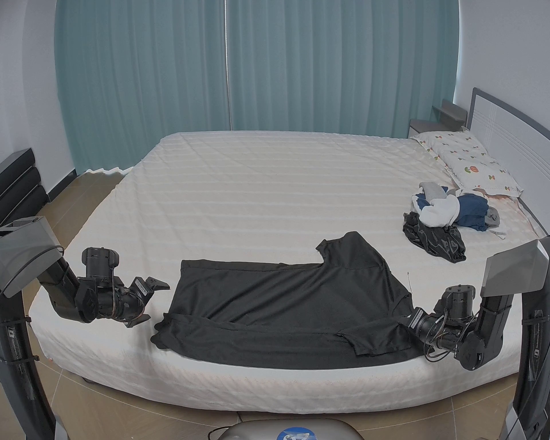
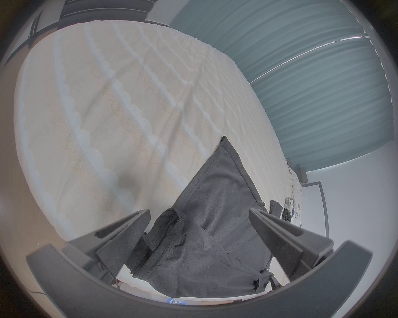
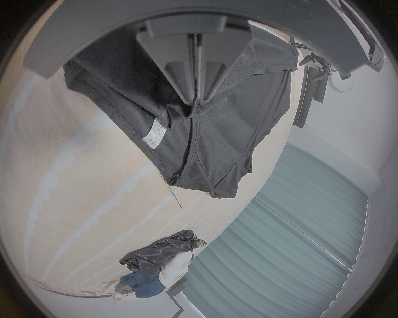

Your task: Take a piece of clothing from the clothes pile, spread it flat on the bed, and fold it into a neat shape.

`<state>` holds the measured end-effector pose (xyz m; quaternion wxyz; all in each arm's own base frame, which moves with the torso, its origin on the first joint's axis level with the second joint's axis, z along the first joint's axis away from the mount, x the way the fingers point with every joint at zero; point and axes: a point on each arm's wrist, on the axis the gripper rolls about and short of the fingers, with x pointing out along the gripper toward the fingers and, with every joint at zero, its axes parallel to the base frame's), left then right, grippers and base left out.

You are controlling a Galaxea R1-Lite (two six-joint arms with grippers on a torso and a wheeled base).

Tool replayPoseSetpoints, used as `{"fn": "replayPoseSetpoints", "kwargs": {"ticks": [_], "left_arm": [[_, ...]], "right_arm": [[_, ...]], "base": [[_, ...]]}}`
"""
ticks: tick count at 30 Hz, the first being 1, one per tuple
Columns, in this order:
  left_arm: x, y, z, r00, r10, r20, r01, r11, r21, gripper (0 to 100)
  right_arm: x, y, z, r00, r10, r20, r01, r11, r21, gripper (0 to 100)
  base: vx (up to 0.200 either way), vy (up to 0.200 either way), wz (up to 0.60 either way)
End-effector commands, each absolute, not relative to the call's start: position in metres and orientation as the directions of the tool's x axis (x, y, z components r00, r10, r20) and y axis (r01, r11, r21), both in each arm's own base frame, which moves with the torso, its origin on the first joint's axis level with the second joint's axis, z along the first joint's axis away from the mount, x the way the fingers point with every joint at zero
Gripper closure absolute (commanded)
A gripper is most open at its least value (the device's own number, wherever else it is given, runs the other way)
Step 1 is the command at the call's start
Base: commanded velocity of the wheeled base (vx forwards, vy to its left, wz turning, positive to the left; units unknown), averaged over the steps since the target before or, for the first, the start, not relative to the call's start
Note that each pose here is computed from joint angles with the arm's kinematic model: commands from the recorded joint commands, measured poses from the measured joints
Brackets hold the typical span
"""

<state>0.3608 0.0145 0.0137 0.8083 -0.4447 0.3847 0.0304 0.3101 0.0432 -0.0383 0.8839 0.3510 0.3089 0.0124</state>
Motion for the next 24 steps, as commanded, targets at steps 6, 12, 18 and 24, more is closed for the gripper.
{"fn": "replayPoseSetpoints", "kwargs": {"ticks": [6, 12, 18, 24], "left_arm": [[0.363, 0.015, 0.016, 0.710, -0.292, -0.640, -0.381, 0.605, -0.699, 0], [0.370, 0.002, 0.017, 0.709, -0.318, -0.629, -0.323, 0.647, -0.691, 0], [0.369, -0.016, 0.004, 0.682, -0.299, -0.667, -0.291, 0.726, -0.623, 0], [0.366, -0.021, -0.002, 0.671, -0.254, -0.696, -0.301, 0.765, -0.569, 0]], "right_arm": [[0.302, 0.043, -0.036, 0.822, 0.243, -0.515, 0.174, 0.753, 0.634, 0], [0.299, 0.042, -0.035, 0.832, 0.243, -0.499, 0.164, 0.752, 0.639, 0], [0.300, 0.042, -0.034, 0.834, 0.242, -0.496, 0.164, 0.750, 0.641, 0], [0.300, 0.042, -0.035, 0.833, 0.242, -0.498, 0.164, 0.750, 0.640, 0]], "base": [[0.000, 0.000, 0.00], [0.000, 0.000, 0.00], [0.000, 0.000, 0.00], [0.000, 0.000, 0.00]]}}
